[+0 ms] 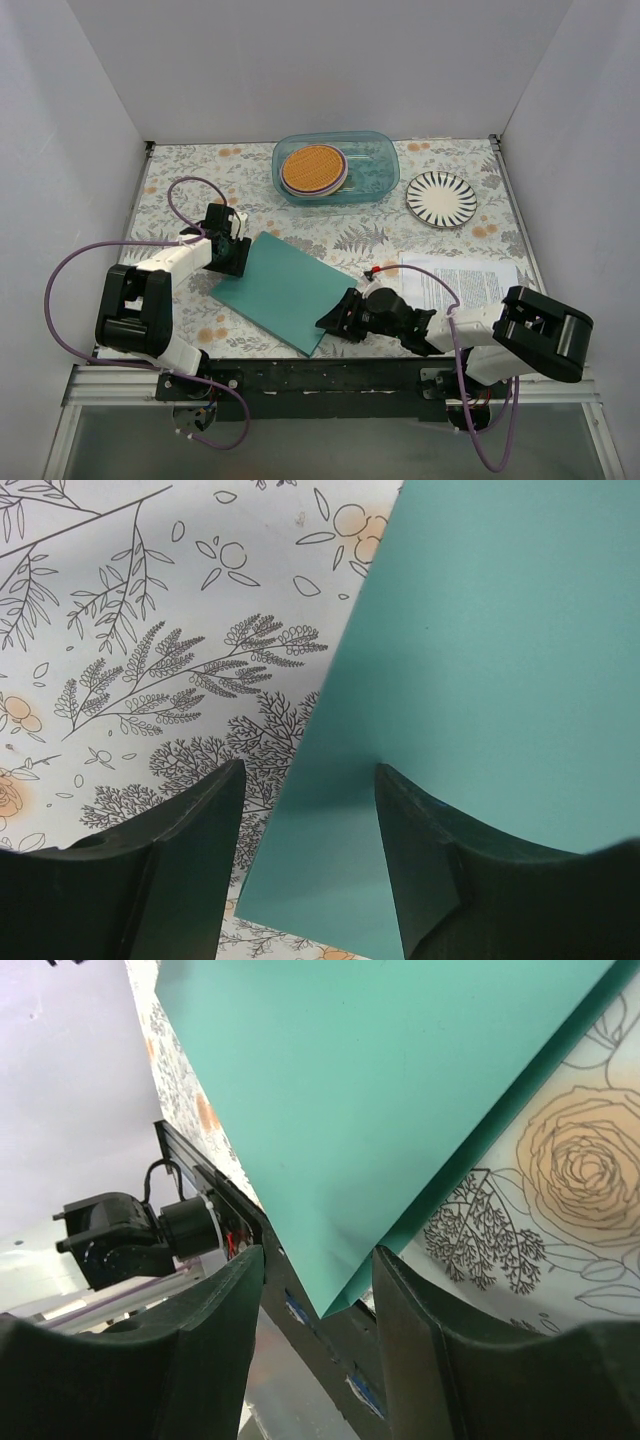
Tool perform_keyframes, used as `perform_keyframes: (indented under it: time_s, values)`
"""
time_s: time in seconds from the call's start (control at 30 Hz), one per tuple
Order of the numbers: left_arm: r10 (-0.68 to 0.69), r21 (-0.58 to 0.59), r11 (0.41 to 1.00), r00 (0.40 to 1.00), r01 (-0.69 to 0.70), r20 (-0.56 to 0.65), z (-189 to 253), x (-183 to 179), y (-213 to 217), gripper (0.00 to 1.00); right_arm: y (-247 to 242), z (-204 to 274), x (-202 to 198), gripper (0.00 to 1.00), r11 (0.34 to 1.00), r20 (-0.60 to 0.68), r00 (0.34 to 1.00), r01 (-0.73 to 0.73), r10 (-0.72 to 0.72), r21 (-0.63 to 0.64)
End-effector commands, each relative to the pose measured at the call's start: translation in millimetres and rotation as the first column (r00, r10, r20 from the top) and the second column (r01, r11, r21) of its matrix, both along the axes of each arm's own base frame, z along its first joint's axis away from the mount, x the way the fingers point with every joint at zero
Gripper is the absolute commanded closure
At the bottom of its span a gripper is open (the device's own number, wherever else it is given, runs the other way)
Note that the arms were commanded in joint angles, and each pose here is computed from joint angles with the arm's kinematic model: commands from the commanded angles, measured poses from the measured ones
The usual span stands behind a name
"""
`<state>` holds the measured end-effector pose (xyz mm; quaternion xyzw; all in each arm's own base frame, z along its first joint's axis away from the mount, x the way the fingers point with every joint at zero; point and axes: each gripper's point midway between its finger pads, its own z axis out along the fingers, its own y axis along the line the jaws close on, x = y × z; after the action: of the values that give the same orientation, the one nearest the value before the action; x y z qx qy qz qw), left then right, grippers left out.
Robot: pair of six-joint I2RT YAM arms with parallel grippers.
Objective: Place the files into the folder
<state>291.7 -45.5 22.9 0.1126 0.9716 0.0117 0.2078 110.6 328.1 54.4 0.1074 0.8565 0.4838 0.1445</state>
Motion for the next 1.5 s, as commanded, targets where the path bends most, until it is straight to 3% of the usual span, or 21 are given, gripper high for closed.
perform_keyframes:
  time_s: [0.0, 0.37, 0.63, 0.83, 1.0, 1.13, 1.17, 1.2, 1.23, 1.3, 1.33, 1.4, 1.43, 1.47]
  values:
    - [-0.028, -0.005, 1.000, 0.999, 0.028, -0.028, -4, -13, -3, 0.46, 18, 34, 18, 0.45, 0.990, 0.049, 0.998, 0.035, -0.042, 0.134]
    - [-0.044, -0.012, 0.999, 0.999, 0.044, -0.029, -3, -15, -7, 0.47, 15, 0, 15, 0.48, 0.998, -0.045, 0.998, 0.052, -0.051, 0.021]
    - [-0.049, -0.018, 0.999, 0.998, 0.048, -0.036, -4, -16, -8, 0.48, 19, 11, 23, 0.51, 0.991, -0.020, 0.996, 0.091, -0.090, 0.096]
    - [-0.066, -0.026, 0.998, 0.997, 0.065, -0.042, -3, -19, -11, 0.48, 27, 32, 32, 0.73, 0.970, 0.006, 0.993, 0.116, -0.120, 0.215]
    - [-0.082, -0.031, 0.996, 0.995, 0.081, -0.049, -4, -22, -14, 0.49, 35, 44, 47, 0.99, 0.978, 0.085, 0.987, 0.123, -0.139, 0.167]
    - [-0.093, -0.062, 0.994, 0.995, 0.091, -0.042, 6, -19, -23, 0.49, 46, 49, 54, 0.99, 0.987, 0.136, 0.984, 0.098, -0.115, 0.125]
    - [-0.089, -0.066, 0.994, 0.995, 0.087, -0.033, 12, -15, -24, 0.48, 43, 39, 53, 0.99, 0.993, 0.134, 0.985, 0.100, -0.107, 0.063]
    - [-0.085, -0.068, 0.994, 0.996, 0.085, 0.003, 26, -3, -26, 0.46, 43, 44, 55, 0.99, 0.995, 0.180, 0.979, 0.088, -0.093, 0.038]
    - [-0.071, -0.069, 0.995, 0.997, 0.072, 0.014, 39, 1, -26, 0.33, 45, 50, 58, 0.99, 0.996, 0.207, 0.974, 0.091, -0.092, 0.016]
    - [-0.040, -0.051, 0.998, 0.998, 0.042, 0.052, 66, 10, -21, 0.21, 34, 53, 63, 0.99, 0.989, 0.291, 0.953, 0.112, -0.080, -0.094]
    - [-0.010, -0.075, 0.997, 0.989, 0.021, 0.150, 106, 33, -19, 0.02, 36, 69, 68, 0.99, 0.987, 0.337, 0.938, 0.124, -0.084, -0.101]
    - [0.011, -0.134, 0.991, 0.983, 0.014, 0.186, 146, 43, -18, 0.02, 18, 75, 71, 0.99, 0.960, 0.403, 0.909, 0.197, -0.104, -0.197]
    - [0.049, -0.169, 0.986, 0.960, -0.002, 0.277, 191, 63, -8, 0.02, 14, 81, 72, 0.99, 0.952, 0.442, 0.893, 0.209, -0.091, -0.225]
    - [0.067, -0.188, 0.982, 0.953, -0.011, 0.295, 210, 71, -4, 0.02, 11, 91, 73, 0.99, 0.938, 0.481, 0.870, 0.252, -0.112, -0.237]
